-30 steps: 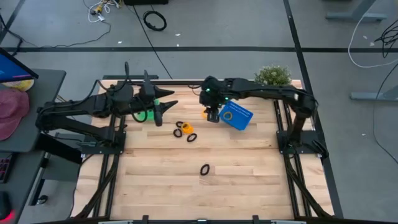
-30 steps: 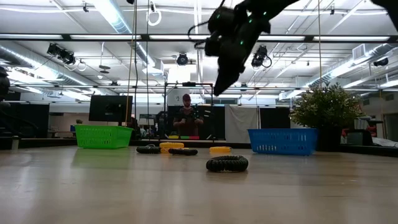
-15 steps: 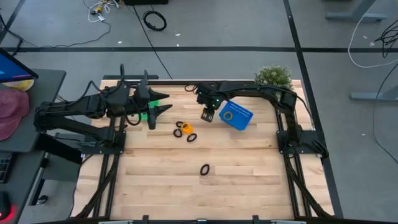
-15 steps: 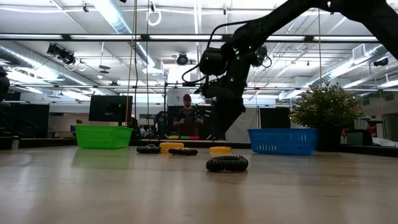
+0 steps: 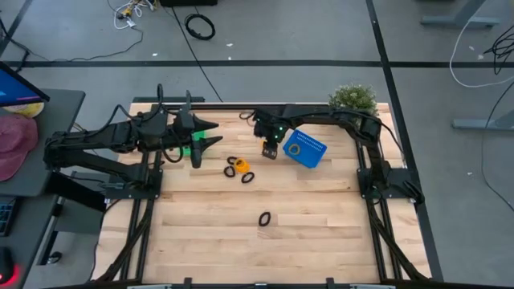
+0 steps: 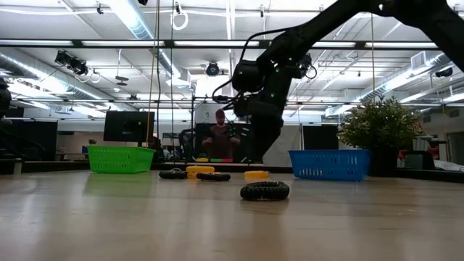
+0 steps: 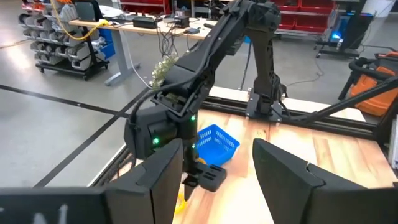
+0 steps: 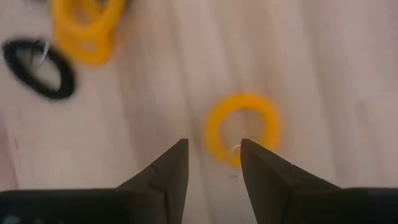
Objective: Sort spring keychains
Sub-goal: Put the yellow spring keychain into the blue bin
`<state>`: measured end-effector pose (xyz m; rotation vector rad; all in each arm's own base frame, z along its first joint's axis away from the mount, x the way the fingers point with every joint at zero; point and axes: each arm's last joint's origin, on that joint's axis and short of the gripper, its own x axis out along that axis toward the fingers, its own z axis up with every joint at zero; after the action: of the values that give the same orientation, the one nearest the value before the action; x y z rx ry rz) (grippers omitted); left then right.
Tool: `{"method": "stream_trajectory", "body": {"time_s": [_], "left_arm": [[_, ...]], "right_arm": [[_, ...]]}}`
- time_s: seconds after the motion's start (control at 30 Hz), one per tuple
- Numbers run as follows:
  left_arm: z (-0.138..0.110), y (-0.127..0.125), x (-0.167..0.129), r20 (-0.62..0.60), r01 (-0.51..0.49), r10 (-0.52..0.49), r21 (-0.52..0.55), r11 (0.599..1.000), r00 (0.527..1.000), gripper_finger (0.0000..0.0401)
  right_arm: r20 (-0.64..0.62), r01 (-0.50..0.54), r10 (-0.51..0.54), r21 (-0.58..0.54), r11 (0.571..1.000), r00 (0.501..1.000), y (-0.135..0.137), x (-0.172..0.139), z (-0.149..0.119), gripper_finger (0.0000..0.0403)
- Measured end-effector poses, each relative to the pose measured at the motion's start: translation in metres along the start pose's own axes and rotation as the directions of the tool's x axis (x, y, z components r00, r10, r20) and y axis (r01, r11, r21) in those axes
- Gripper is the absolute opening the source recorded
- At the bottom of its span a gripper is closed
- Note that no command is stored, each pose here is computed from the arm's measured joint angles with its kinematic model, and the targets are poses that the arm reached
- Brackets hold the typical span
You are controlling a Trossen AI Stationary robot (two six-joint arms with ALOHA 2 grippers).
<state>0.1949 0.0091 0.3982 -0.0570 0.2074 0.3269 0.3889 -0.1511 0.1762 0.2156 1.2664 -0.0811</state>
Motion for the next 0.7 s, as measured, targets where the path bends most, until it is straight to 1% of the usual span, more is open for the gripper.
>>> {"method": "stream_trajectory", "body": {"time_s": [0.07,0.13,0.27,0.47,0.63,0.7], "left_arm": [[0.000,0.000,0.000,-0.005,0.006,-0.006,-0.003,1.000,1.000,0.0199],[-0.001,0.000,0.000,-0.011,0.007,-0.007,-0.004,1.000,1.000,0.0199],[-0.002,0.000,0.000,-0.016,0.005,-0.006,-0.013,1.000,1.000,0.0199],[-0.002,0.000,0.000,-0.016,0.005,-0.006,-0.013,1.000,1.000,0.0199],[-0.003,0.000,0.000,-0.031,0.004,-0.004,-0.008,1.000,1.000,0.0199],[-0.004,0.000,0.000,-0.043,0.003,-0.003,-0.005,1.000,0.999,0.0199]], "right_arm": [[-0.028,-0.008,0.007,-0.040,0.999,1.000,0.004,0.005,-0.001,0.0149],[-0.038,-0.008,0.005,-0.057,0.998,0.999,0.007,0.009,-0.001,0.0149],[-0.061,0.011,-0.015,-0.056,0.998,0.998,0.004,0.022,-0.002,0.0149],[-0.091,0.008,-0.014,-0.063,0.998,0.996,0.002,0.035,-0.004,0.0149],[-0.078,0.006,-0.011,-0.068,0.998,0.997,0.002,0.037,-0.003,0.0148],[-0.060,0.010,-0.015,-0.074,0.997,0.998,0.001,0.037,-0.001,0.0142]]}}
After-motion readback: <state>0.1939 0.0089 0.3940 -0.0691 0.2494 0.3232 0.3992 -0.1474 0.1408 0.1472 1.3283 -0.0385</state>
